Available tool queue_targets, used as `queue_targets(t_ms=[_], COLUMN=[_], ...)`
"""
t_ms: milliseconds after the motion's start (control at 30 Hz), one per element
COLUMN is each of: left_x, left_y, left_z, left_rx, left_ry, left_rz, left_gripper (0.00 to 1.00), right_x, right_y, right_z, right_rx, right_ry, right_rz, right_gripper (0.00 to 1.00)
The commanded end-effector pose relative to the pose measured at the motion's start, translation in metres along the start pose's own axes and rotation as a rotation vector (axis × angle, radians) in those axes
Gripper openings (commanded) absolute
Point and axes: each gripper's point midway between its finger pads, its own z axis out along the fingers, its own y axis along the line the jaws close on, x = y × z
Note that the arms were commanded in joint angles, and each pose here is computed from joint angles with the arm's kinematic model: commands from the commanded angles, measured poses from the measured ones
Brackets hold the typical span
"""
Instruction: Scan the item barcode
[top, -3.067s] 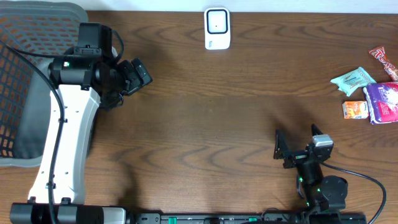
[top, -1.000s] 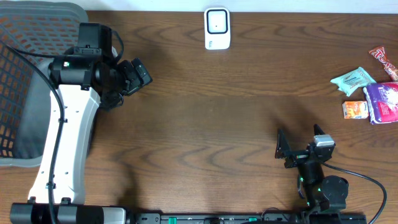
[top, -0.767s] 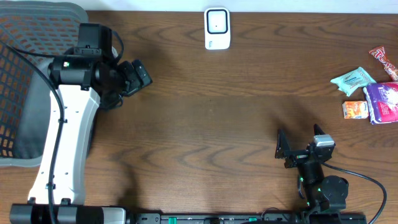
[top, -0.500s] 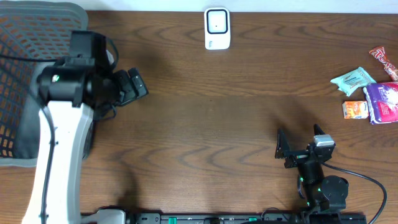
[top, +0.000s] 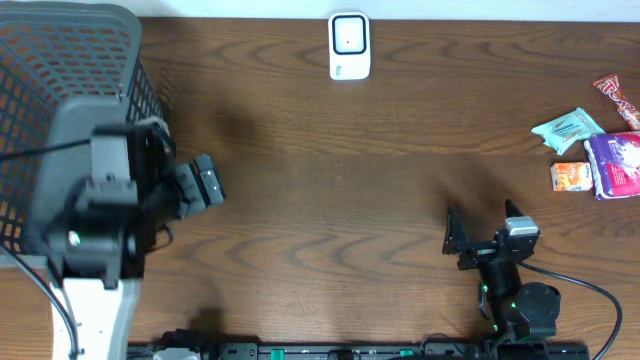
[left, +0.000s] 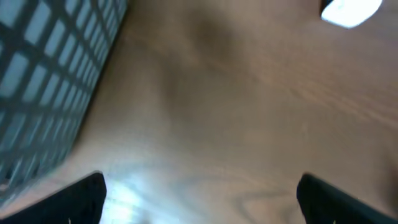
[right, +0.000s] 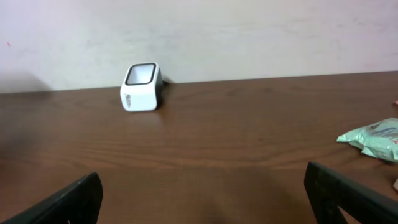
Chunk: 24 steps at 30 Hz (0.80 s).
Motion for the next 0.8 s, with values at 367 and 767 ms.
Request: queue_targets(t_ms=[367, 767], left_x=[0.079, 0.084], left_y=[0.014, 0.019], left_z=[0.057, 0.039], left_rx=[0.154, 0.222], left_ry=[-0.208, -0.492], left_rz=[0.117, 0.130], left_gripper=[0.98, 0.98], right_x=[0.000, 0.000], right_y=[-0.003, -0.003], right_z=[0.000, 0.000], right_rx=[0.013, 0.013], right_ry=[-0.002, -0.002], right_rz=[-0.013, -0.013], right_gripper=[0.99, 0.99])
